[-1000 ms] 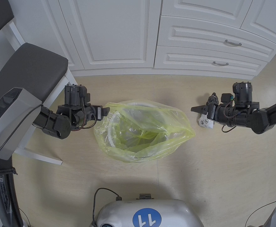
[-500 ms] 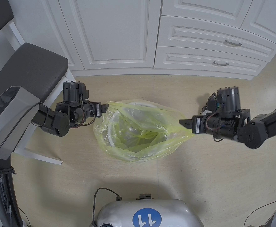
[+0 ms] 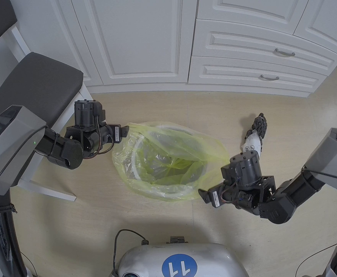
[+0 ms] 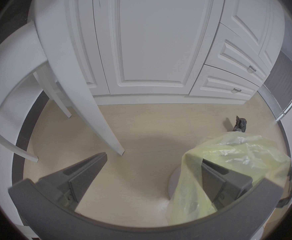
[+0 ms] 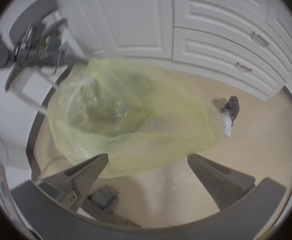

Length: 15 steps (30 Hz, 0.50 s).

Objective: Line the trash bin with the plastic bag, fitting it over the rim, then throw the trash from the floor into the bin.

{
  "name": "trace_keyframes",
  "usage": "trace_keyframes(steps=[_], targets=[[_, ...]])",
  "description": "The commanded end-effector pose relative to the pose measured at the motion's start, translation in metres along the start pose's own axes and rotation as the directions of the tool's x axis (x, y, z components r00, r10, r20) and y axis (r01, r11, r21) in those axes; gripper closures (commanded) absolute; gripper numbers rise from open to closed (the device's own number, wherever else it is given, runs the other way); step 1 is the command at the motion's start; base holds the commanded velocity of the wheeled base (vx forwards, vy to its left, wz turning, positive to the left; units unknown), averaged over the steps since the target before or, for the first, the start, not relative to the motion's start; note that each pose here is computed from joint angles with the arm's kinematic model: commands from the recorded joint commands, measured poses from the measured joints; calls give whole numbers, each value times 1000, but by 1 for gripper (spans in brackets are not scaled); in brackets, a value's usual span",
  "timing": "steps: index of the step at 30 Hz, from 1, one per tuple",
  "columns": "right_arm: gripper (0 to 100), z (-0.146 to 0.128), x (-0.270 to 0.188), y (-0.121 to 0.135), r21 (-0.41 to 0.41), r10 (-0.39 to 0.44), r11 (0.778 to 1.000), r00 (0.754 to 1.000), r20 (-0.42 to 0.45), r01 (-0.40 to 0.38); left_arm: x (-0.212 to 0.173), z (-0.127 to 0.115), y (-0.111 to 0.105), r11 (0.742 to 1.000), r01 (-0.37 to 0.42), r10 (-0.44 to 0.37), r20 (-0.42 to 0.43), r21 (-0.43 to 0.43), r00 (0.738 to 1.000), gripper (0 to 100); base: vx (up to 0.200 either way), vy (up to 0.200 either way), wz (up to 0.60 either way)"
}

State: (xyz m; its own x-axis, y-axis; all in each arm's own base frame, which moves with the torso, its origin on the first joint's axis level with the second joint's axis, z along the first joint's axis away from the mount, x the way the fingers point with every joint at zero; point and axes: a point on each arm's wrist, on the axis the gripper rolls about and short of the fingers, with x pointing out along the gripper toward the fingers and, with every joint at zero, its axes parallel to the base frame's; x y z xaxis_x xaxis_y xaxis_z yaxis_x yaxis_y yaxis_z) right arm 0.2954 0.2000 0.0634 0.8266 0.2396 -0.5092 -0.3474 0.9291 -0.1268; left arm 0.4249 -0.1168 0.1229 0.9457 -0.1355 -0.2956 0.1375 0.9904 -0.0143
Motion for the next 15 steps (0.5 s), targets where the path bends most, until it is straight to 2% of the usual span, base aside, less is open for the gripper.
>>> trace_keyframes(steps=[1, 5, 10, 14, 15], targets=[[0, -31, -2, -5, -119, -12, 993, 995, -102, 0, 1, -2, 1, 1000, -4, 4, -4, 0, 1000, 0, 0, 0, 0], [0, -39, 5, -5, -144, -19, 990, 991, -132, 0, 2, -4, 1, 1000, -5, 5, -10, 1, 1000, 0, 0, 0, 0], [0, -49, 44, -16, -106, -63, 993, 986, -155, 47, 3, -8, 1, 1000, -5, 5, -19, -4, 1000, 0, 0, 0, 0], [0, -53, 64, -20, -71, -79, 995, 989, -128, 70, 3, -9, 1, 1000, -4, 4, -21, -3, 1000, 0, 0, 0, 0], [0, -53, 73, -21, -41, -86, 996, 991, -103, 83, 4, -8, 1, 1000, -3, 3, -15, -6, 1000, 0, 0, 0, 0]])
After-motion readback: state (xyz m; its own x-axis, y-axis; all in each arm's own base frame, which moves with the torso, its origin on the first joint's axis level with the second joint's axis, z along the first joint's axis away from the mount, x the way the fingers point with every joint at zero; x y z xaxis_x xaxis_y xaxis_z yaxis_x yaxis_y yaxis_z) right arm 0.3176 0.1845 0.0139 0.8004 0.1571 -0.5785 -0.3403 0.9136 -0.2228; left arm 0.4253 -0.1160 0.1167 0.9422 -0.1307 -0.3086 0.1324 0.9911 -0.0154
